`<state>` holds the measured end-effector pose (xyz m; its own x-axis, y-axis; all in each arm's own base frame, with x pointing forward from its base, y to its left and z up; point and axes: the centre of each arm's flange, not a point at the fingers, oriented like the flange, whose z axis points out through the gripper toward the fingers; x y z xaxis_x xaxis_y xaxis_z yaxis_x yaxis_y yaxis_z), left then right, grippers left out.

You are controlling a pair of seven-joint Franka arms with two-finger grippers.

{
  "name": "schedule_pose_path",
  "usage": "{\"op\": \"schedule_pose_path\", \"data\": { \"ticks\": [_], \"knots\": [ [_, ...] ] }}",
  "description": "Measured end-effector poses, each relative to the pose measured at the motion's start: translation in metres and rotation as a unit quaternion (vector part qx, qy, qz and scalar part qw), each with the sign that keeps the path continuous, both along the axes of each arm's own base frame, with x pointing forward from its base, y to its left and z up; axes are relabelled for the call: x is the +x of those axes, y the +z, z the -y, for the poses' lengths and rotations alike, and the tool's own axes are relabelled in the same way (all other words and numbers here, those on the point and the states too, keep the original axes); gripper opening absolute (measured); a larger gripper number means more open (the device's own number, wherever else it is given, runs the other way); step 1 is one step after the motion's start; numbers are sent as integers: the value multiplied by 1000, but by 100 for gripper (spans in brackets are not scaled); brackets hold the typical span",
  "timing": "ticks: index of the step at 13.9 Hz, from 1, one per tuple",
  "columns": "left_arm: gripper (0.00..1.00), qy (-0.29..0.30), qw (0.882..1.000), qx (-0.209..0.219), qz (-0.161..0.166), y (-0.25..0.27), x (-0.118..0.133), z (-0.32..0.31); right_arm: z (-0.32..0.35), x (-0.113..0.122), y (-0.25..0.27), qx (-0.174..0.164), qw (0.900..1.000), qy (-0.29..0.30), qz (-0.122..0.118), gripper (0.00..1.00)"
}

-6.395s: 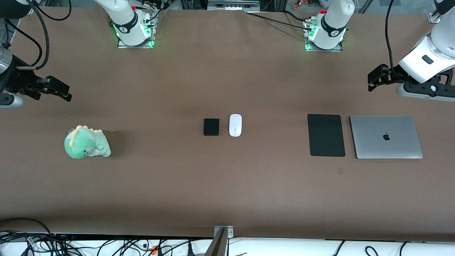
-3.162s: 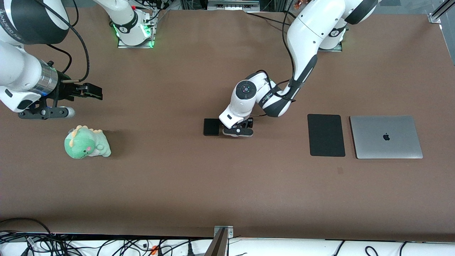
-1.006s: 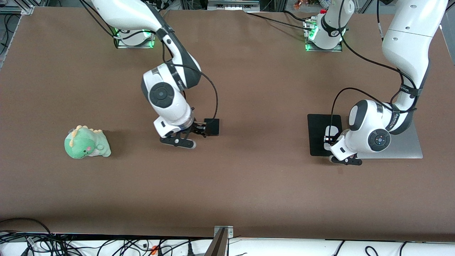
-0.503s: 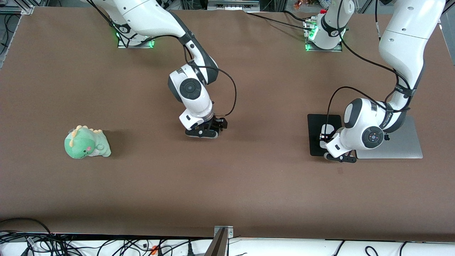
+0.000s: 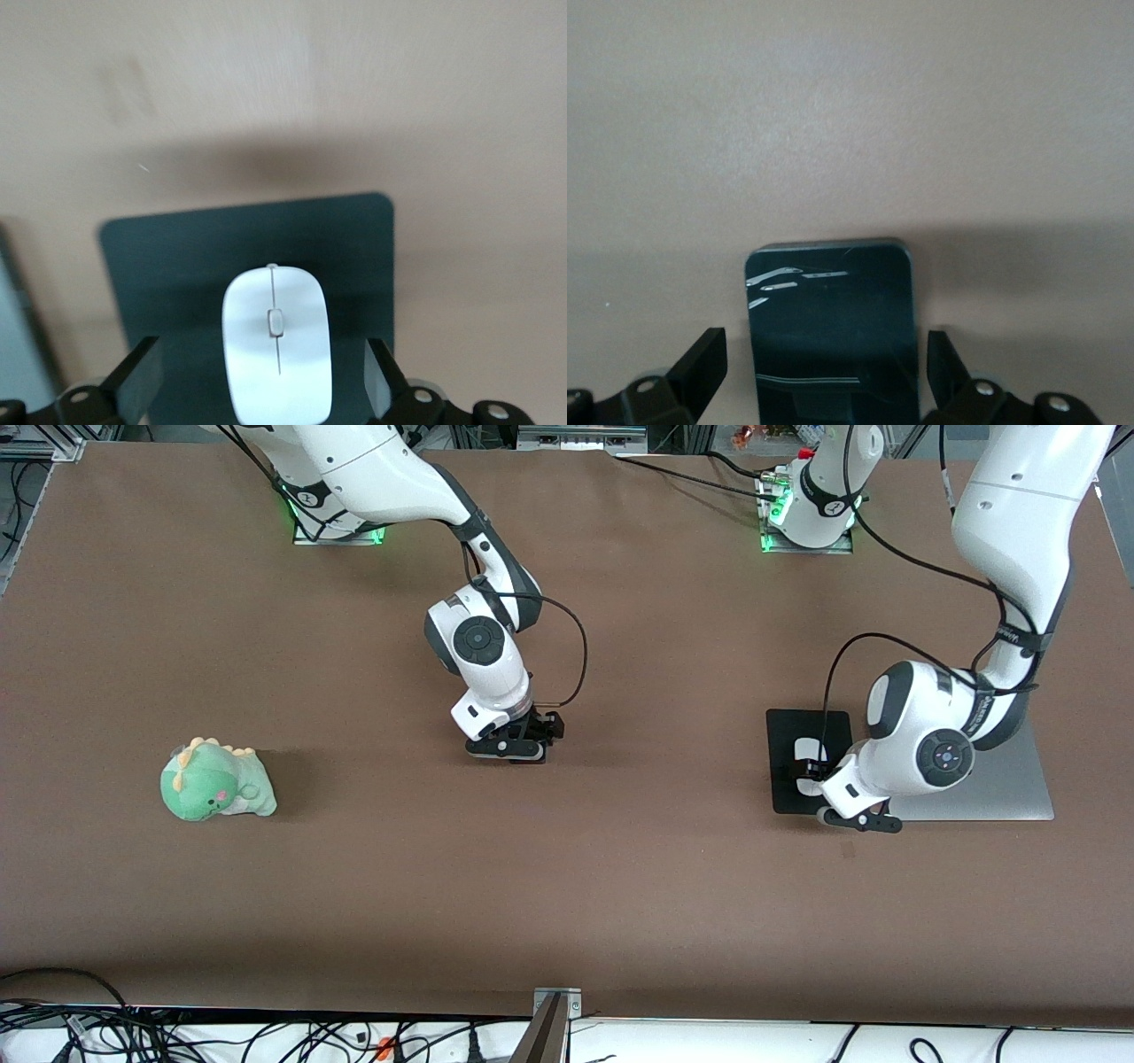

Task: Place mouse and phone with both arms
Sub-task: 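Lower the mouse onto the pad while the right gripper grasps the phone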

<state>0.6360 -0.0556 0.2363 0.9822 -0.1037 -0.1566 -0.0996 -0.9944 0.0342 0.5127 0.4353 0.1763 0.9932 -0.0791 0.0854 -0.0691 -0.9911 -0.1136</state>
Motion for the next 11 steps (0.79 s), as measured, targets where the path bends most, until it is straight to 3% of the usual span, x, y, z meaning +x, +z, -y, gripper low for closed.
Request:
{"op": "schedule_pose_path", "data": {
  "ticks": [4, 5, 6, 9, 11],
  "knots": [
    [100, 0, 1000, 23, 7, 137, 17, -1, -5, -7, -14, -14, 1000, 24, 14, 100],
    [100, 1, 1000, 26, 4, 172, 18, 0, -4, -7, -14, -16, 999, 27, 15, 96],
    [100, 1, 1000, 28, 5, 205, 20, 1, -4, -6, -11, -17, 999, 28, 16, 84],
    [100, 7, 999, 29, 15, 261, 21, -3, -5, -5, -4, -24, 999, 33, 7, 81],
    [100, 8, 999, 27, 37, 291, 22, -3, -4, 1, 1, -44, 998, 32, -16, 81]
  ]
}}
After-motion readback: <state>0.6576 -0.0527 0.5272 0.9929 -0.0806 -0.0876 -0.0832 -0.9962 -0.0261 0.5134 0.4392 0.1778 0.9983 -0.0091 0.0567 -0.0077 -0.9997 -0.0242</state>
